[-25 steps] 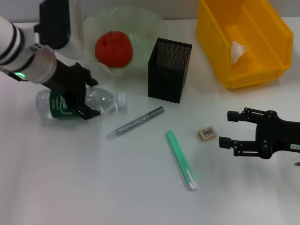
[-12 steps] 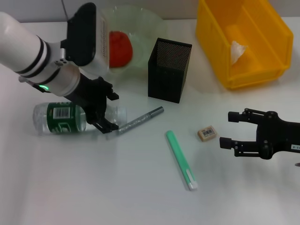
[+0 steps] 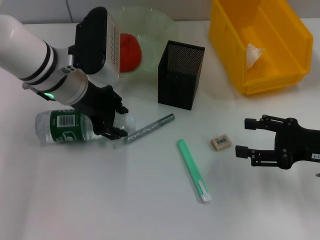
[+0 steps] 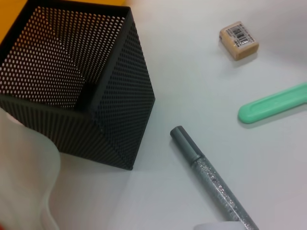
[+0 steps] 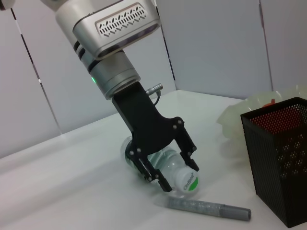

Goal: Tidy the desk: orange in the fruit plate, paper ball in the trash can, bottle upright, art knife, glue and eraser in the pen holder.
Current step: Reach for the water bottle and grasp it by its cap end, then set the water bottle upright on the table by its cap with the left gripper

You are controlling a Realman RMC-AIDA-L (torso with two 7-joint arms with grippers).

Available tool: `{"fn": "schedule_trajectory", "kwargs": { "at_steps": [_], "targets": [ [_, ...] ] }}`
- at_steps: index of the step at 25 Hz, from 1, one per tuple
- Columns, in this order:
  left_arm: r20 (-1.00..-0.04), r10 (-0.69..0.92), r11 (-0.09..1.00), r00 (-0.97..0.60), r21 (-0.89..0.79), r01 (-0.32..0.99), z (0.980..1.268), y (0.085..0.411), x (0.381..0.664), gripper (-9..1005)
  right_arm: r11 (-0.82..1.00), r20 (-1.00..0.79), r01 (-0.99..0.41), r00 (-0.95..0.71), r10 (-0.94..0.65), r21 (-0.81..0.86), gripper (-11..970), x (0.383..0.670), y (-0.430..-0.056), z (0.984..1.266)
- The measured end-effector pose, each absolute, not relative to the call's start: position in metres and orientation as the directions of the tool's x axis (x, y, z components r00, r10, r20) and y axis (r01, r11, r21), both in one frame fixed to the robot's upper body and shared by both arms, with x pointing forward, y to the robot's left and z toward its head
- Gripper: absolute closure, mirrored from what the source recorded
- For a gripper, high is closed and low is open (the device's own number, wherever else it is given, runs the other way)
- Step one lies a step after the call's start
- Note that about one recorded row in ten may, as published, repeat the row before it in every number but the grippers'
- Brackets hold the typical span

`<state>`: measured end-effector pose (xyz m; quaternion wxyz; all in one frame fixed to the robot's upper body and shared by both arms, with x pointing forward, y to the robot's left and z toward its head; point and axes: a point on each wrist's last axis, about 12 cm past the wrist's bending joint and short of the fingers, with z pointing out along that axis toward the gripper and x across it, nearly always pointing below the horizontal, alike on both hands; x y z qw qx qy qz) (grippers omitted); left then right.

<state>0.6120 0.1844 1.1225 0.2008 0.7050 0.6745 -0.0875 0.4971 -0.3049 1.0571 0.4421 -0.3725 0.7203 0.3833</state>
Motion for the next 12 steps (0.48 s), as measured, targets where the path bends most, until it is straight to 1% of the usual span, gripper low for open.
{"fn": "schedule_trajectory", "kwargs": {
  "at_steps": [3, 9, 12],
  "targets": [
    [-0.387, 0.919, -0.016, 0.077, 0.158, 0.987, 1.1207, 0.1838, 0.6104, 500, 0.43, -0.923, -0.875, -0.331, -0.197, 0.222, 122, 0.4974, -0.3054, 1.0574],
    [-0.372, 0.925, -0.023, 0.079, 0.152, 0.988, 1.1192, 0.1796, 0.6085, 531, 0.43, -0.924, -0.875, -0.329, -0.196, 0.221, 122, 0.4976, -0.3057, 1.0579],
    [-0.404, 0.912, -0.004, 0.069, 0.161, 0.987, 1.1253, 0.1797, 0.6089, 546, 0.429, -0.924, -0.876, -0.329, -0.194, 0.221, 122, 0.4975, -0.3057, 1.0581]
  ]
}}
